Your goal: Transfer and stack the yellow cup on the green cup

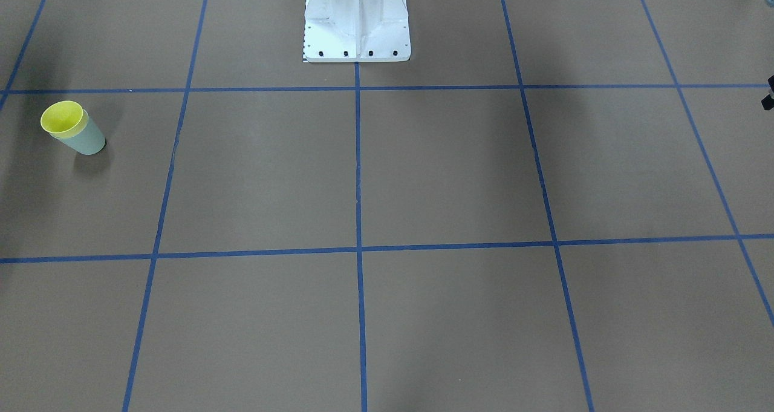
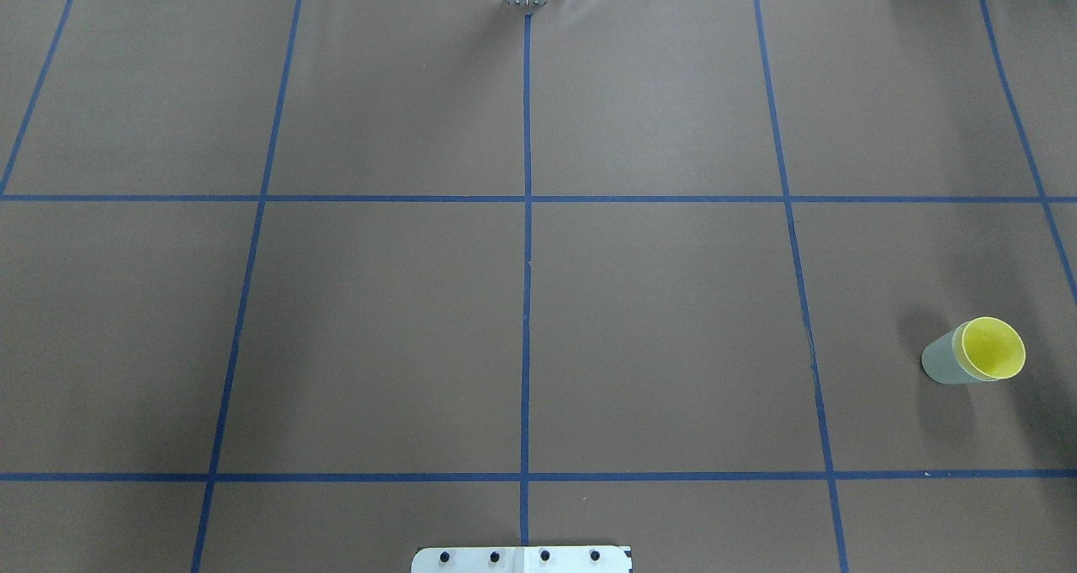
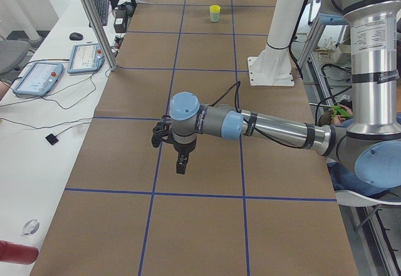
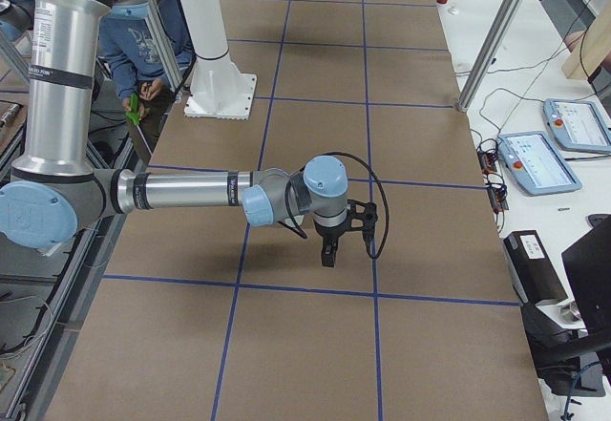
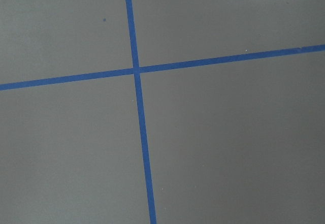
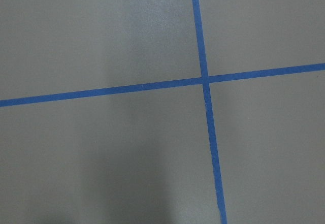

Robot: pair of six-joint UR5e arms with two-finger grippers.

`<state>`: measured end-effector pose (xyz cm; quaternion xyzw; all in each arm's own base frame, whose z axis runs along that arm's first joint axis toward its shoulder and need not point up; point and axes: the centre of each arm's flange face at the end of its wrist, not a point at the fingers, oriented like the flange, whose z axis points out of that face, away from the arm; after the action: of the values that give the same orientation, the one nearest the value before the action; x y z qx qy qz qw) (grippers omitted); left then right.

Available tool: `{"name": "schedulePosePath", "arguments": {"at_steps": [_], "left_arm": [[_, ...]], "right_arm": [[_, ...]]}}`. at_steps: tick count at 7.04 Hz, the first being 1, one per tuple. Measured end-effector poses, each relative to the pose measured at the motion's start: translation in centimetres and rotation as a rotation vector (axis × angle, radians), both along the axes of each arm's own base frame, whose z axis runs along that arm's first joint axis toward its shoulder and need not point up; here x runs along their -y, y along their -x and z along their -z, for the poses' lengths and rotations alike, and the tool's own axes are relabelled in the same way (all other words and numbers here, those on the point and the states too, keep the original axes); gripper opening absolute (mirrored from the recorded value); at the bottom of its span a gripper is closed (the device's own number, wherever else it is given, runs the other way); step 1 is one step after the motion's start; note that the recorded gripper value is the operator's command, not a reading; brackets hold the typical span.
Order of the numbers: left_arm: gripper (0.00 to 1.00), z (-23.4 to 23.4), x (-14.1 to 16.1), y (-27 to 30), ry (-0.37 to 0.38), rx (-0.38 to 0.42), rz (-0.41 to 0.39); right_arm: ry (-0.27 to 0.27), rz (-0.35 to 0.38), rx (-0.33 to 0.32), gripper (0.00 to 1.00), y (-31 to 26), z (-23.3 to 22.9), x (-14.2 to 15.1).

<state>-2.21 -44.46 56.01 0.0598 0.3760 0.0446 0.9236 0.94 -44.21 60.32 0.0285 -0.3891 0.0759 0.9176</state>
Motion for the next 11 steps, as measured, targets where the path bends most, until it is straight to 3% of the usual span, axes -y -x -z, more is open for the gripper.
{"name": "schedulePosePath", "arguments": {"at_steps": [6, 11], "left_arm": [[1.0, -0.4, 1.9, -1.0, 0.021, 0.006, -0.017], [1.0, -0.5, 2.2, -1.1, 0.021, 0.008, -0.019]], "right_arm": [[-0.022, 0.146, 0.031, 1.0, 2.0, -0.3, 0.0], [-0.026, 0.145, 0.04, 1.0, 2.1, -0.7, 1.4]]}}
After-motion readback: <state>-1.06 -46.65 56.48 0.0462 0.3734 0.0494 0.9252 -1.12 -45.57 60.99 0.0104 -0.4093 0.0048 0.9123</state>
